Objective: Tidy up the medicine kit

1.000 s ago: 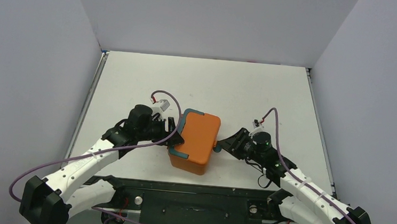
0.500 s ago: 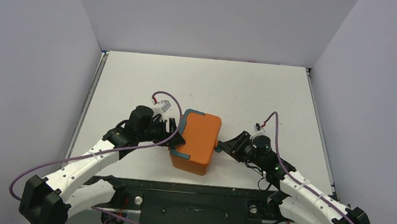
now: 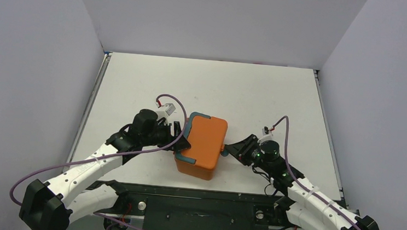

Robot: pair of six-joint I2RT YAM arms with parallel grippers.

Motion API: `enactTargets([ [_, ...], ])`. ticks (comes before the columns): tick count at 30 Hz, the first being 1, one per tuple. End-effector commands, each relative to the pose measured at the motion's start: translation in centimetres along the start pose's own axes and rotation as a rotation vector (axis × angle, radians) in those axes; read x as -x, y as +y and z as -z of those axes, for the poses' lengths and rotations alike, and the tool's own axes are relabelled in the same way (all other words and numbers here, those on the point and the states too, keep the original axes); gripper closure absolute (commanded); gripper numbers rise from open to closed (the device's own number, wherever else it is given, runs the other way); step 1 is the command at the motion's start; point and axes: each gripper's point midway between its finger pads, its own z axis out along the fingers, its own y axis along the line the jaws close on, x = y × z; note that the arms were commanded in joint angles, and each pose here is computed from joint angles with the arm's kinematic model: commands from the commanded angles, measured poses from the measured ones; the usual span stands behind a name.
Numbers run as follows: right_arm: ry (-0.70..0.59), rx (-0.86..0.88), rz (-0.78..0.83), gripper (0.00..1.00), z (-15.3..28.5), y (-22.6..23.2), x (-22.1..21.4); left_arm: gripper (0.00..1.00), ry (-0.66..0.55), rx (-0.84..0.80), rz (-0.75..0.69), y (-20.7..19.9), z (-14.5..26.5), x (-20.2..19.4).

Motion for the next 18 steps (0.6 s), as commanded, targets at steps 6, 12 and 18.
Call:
enactTargets([
  [6, -0.039, 0.062, 0.002, 0.75, 0.2, 1.53, 0.7, 0.4, 0.037, -0.003, -0.012, 0.26, -0.32, -1.26],
  [12, -0.039, 0.054, 0.009, 0.85, 0.25, 1.41, 0.7, 0.4, 0.04, -0.002, -0.012, 0.32, -0.42, -1.3],
  [18, -0.06, 0.029, 0.059, 1.0, 0.72, 1.89, 1.42, 0.4, 0.042, 0.006, -0.018, 0.61, -0.52, -1.44],
])
